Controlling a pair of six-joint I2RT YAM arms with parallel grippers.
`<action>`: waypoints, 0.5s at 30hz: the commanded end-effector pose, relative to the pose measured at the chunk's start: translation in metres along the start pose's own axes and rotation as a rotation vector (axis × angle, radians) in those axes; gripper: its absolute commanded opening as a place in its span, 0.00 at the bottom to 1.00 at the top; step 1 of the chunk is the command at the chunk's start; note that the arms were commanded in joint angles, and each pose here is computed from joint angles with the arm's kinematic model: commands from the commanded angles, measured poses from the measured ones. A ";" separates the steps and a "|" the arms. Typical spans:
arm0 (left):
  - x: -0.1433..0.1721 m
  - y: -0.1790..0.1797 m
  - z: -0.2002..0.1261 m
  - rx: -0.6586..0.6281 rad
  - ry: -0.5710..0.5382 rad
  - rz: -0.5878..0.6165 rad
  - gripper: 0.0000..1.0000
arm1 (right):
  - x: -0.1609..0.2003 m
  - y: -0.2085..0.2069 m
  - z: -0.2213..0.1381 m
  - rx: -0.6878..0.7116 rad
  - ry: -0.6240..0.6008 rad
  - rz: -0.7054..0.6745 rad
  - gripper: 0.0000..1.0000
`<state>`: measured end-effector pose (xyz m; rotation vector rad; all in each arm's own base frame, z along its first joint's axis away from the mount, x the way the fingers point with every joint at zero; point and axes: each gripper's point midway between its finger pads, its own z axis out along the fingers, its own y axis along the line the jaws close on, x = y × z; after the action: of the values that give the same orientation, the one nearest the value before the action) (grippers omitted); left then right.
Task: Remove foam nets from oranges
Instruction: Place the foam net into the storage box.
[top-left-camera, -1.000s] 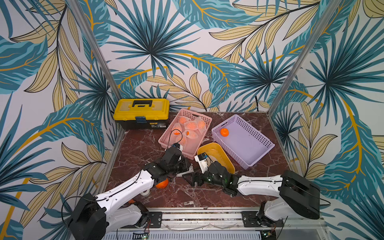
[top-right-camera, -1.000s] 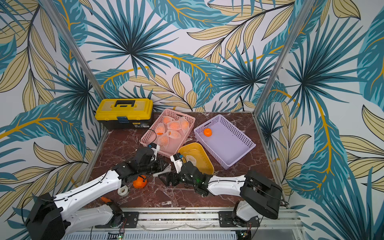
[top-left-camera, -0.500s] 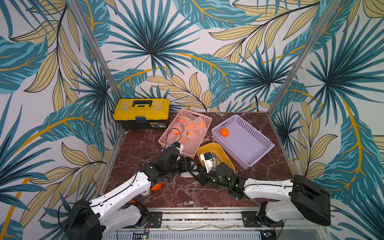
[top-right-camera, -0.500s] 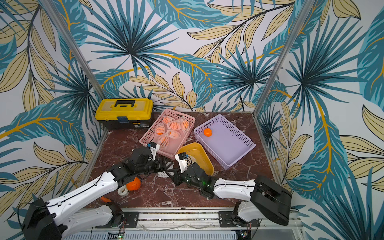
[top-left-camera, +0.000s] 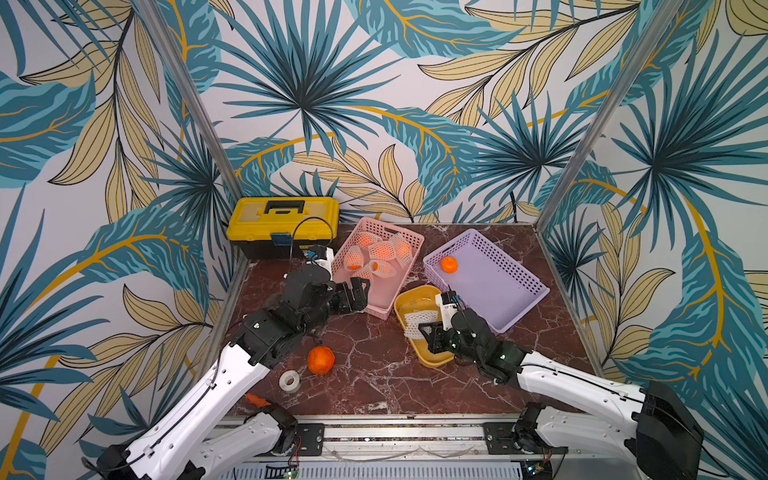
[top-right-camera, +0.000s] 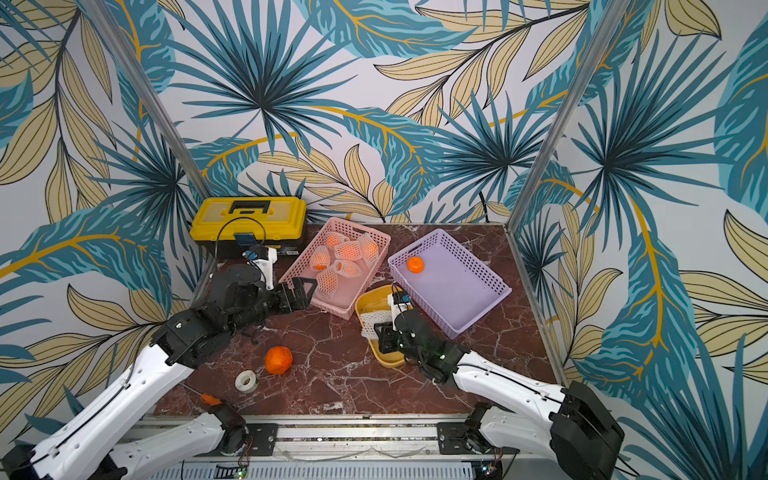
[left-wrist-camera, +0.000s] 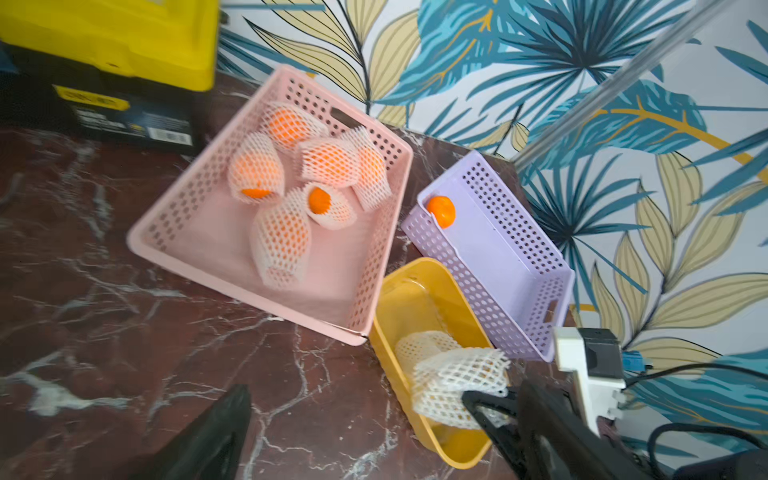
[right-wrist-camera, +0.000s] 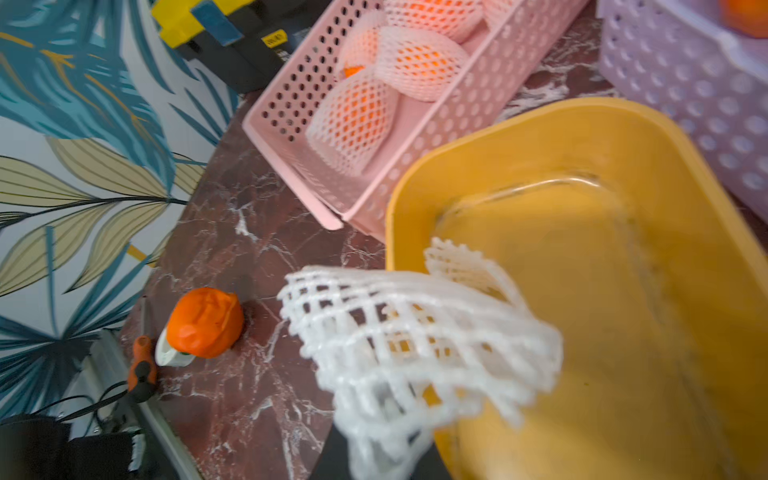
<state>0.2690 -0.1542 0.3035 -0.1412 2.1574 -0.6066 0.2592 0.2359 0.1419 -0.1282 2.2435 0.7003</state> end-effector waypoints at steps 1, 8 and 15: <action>0.002 0.034 -0.011 -0.134 0.001 0.077 1.00 | 0.010 -0.026 0.002 0.126 0.113 -0.077 0.17; -0.002 0.066 -0.019 -0.268 -0.078 0.103 1.00 | -0.017 -0.059 0.018 0.274 0.141 -0.097 0.23; 0.010 0.088 -0.015 -0.332 -0.094 0.107 1.00 | -0.032 -0.075 0.036 0.349 0.210 -0.056 0.34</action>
<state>0.2595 -0.0838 0.2538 -0.2114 2.1882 -0.2090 0.3262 0.1947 0.1156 -0.0972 2.4540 0.3122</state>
